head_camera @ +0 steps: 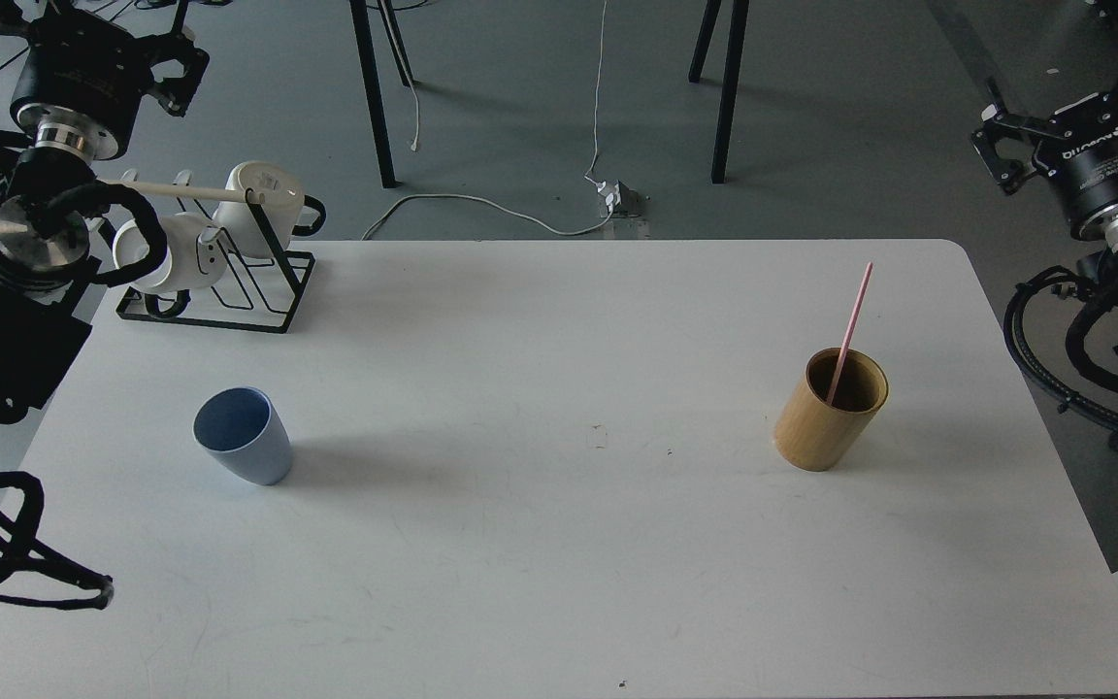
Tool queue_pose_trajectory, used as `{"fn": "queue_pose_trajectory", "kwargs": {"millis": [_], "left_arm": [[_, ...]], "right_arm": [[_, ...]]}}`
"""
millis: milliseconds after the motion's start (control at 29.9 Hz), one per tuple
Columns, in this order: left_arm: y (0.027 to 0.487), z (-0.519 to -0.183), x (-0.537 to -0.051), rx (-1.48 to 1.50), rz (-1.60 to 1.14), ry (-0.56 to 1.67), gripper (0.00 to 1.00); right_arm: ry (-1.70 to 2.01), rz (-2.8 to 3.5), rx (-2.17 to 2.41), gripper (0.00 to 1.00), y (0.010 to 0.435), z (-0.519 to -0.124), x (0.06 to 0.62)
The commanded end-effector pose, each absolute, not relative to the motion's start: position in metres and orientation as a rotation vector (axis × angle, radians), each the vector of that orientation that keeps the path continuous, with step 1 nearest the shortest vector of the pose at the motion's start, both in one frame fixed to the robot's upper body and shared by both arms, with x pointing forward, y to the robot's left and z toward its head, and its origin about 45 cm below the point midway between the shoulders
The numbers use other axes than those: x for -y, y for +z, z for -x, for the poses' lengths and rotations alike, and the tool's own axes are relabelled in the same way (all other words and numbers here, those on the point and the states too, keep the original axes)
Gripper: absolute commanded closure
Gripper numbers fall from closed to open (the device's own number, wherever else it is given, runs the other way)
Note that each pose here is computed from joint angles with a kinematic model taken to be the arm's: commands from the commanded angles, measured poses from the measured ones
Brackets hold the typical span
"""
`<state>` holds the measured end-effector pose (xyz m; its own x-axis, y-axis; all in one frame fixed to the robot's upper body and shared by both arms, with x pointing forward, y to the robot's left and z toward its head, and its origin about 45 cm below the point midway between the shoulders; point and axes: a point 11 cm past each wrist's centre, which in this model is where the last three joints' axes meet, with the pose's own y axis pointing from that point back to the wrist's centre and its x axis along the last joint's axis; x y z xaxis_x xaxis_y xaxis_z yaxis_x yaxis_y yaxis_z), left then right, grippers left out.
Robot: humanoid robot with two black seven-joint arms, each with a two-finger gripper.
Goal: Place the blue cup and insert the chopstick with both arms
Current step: 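Move the left gripper down toward the light blue cup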
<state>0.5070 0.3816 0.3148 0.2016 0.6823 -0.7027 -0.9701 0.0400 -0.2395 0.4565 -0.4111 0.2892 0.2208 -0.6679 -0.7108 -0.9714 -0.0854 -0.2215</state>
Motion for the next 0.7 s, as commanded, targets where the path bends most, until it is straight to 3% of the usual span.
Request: {"fn": "queue_pose_trajectory", "kwargs": {"millis": [0, 334, 669], "left_arm": [[0.311, -0.507, -0.377, -0.465, 0.777, 1.33, 0.0], [0.337, -0.505, -0.362, -0.411, 0.728, 1.234, 0.0], [0.407, -0.451, -0.367, 0.127, 0.087, 1.026, 0.01]], "right_arm": [[0.575, 1.811, -1.506, 0.01, 0.291, -0.457, 0.411], [0.562, 1.796, -1.512, 0.01, 0.294, -0.455, 0.418], [0.552, 1.716, -1.524, 0.01, 0.291, -0.444, 0.438]]}}
